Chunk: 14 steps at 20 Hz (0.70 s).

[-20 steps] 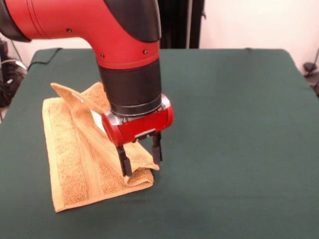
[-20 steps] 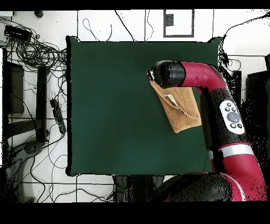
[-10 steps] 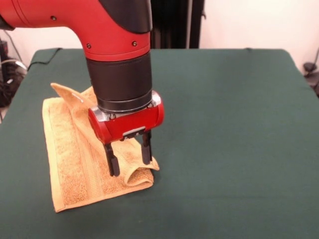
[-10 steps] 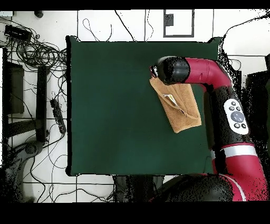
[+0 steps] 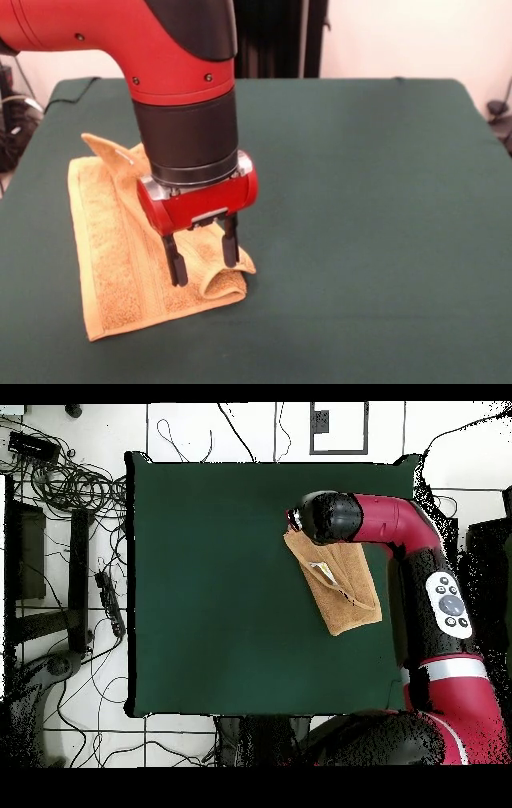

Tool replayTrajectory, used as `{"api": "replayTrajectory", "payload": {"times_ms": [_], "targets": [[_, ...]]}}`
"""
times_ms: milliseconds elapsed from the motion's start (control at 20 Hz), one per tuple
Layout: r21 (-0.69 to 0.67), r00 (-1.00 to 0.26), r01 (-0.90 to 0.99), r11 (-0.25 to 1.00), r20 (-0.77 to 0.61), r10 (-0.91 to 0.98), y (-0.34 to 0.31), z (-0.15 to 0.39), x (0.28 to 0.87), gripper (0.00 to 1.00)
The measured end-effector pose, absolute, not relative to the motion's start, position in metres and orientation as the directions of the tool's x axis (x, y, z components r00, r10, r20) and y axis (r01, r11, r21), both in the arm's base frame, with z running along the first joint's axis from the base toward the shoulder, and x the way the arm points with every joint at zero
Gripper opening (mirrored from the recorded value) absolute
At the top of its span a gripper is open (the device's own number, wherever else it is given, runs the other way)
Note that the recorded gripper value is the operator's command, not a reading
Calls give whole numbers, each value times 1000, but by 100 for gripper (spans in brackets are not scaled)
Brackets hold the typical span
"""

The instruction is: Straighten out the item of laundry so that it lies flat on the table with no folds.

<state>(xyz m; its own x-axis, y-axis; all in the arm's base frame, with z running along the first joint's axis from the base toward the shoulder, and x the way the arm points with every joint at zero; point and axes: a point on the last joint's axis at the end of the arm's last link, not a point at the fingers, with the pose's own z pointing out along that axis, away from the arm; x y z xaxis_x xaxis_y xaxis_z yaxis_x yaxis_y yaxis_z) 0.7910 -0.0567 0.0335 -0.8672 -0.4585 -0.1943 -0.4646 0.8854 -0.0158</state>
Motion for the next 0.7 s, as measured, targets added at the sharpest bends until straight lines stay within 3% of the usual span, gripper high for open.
{"api": "replayTrajectory", "payload": {"times_ms": [700], "targets": [[-15,-868,-464,886,-192,-458,-58,31,790,100]]}}
